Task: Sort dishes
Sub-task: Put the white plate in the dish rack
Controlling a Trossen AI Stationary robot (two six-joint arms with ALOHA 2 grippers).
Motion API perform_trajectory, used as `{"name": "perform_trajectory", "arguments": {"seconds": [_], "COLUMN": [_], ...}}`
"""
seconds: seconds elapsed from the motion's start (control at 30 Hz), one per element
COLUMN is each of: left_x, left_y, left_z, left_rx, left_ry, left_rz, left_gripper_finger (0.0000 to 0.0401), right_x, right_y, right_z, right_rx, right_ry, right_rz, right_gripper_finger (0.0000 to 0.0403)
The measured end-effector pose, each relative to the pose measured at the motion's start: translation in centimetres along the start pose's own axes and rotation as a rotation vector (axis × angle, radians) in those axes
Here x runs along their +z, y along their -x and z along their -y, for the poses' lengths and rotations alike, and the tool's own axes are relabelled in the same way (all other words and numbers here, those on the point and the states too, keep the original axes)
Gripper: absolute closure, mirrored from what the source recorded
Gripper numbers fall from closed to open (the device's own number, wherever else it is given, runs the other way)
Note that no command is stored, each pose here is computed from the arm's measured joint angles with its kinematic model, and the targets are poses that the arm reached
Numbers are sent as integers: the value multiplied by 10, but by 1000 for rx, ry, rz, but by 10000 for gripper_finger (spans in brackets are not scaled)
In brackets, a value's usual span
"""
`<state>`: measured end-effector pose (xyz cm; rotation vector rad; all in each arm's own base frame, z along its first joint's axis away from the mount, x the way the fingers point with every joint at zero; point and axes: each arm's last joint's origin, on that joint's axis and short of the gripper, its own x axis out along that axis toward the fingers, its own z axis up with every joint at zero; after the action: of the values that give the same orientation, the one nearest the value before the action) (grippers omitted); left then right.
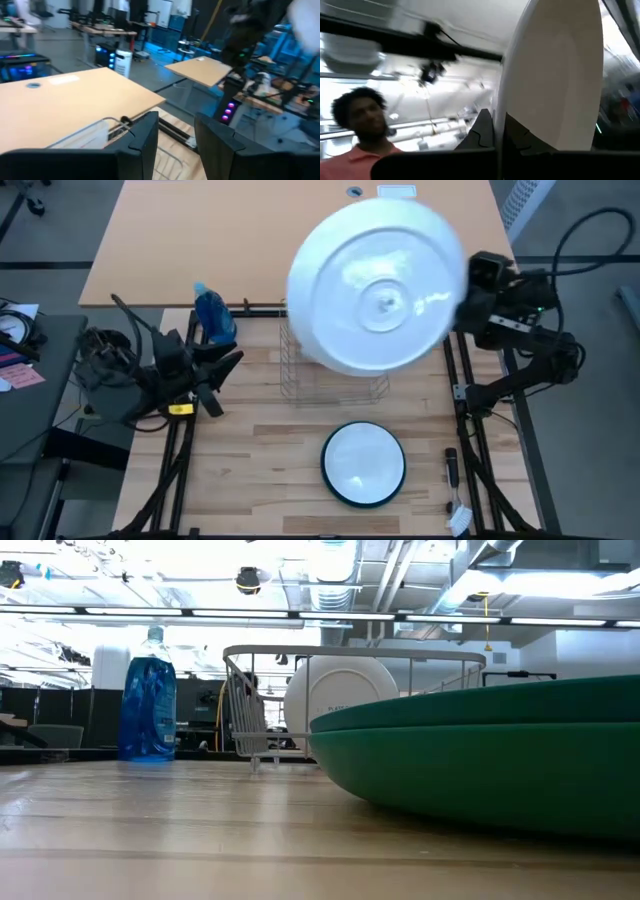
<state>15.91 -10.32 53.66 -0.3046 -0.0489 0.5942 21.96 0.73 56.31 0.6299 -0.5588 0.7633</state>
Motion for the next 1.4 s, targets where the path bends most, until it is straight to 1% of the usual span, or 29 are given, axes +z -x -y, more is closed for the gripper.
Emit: {"name": "perform_trajectory", "arguments": {"seconds": [0.1,0.2,0.43,0.5,0.57,0.67,0.77,0.83,0.93,1.03,1.2,1.3,1.4], "left_x": [-6,-12,-22,-21,-20,-20,-19,-19,-19,-19,-20,-21,-22], "left_y": [-2,-5,-15,-17,-21,-25,-26,-27,-27,-27,-26,-26,-26], "left_z": [1,1,1,-1,-3,-5,-5,-6,-6,-6,-7,-7,-8], "left_rx": [54,89,135,151,170,191,200,201,201,210,217,219,224], "left_ry": [0,26,85,101,109,118,127,129,129,128,110,93,73], "left_rz": [12,25,35,42,50,59,64,65,65,71,70,66,64], "left_gripper_finger": [283,283,283,283,283,283,283,283,283,283,283,283,283], "right_x": [10,14,28,33,37,36,32,34,44,51,51,39,20], "right_y": [3,4,13,17,22,29,35,37,38,33,17,6,-5], "right_z": [-8,-12,-19,-22,-22,-17,-12,-16,-38,-59,-76,-74,-68], "right_rx": [77,120,154,160,122,2,-126,-201,-297,-341,-319,-311,-324], "right_ry": [42,69,105,110,100,65,108,171,318,463,699,832,950], "right_rz": [67,94,140,118,47,-74,-164,-224,-306,-384,-504,-607,-702], "right_gripper_finger": [403,403,403,403,403,403,403,403,403,403,403,403,403]}}
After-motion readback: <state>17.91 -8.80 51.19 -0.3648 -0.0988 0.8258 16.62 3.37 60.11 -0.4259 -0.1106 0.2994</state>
